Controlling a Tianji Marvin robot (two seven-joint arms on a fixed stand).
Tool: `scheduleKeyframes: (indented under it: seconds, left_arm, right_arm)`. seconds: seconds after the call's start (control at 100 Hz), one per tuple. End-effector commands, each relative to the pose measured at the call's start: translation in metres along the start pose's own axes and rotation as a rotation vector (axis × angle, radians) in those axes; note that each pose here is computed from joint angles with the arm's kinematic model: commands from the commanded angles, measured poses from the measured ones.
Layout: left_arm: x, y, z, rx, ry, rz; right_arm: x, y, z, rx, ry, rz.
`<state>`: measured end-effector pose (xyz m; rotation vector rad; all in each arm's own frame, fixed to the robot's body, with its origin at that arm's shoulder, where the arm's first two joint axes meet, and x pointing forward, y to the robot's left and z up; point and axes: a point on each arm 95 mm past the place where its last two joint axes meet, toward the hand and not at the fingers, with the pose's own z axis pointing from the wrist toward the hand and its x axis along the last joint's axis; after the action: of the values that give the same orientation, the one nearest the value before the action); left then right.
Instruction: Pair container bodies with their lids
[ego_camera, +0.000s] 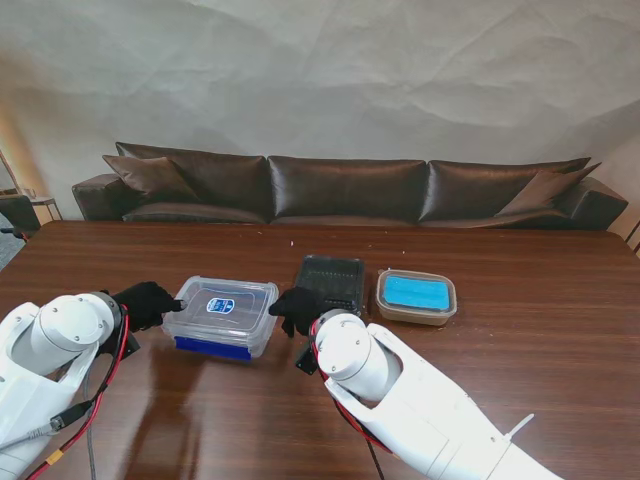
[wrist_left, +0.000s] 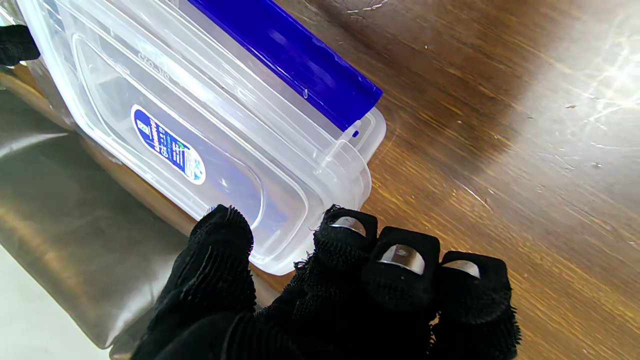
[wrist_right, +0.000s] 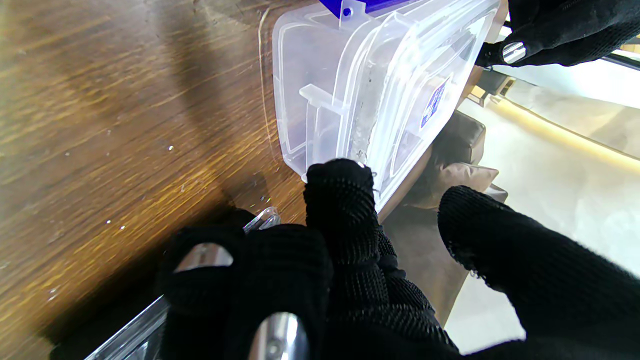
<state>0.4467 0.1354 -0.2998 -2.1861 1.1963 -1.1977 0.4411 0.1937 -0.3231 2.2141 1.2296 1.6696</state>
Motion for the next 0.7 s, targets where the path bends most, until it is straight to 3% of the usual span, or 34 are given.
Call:
scheduleKeyframes:
  seconds: [0.0,0.69]
  left_arm:
    - [0.0016,0.0038,-0.0001,-0.03,0.002,0.0]
    - [0.0023,-0.0004,-0.0003,-0.032,0.001,0.011]
  right_arm:
    - [0.0035,-0.0061,-0.0011,0.026,0.006,0.001]
    - [-0.0025,-0.0024,0.0042,0.019,-0.049,-0.055]
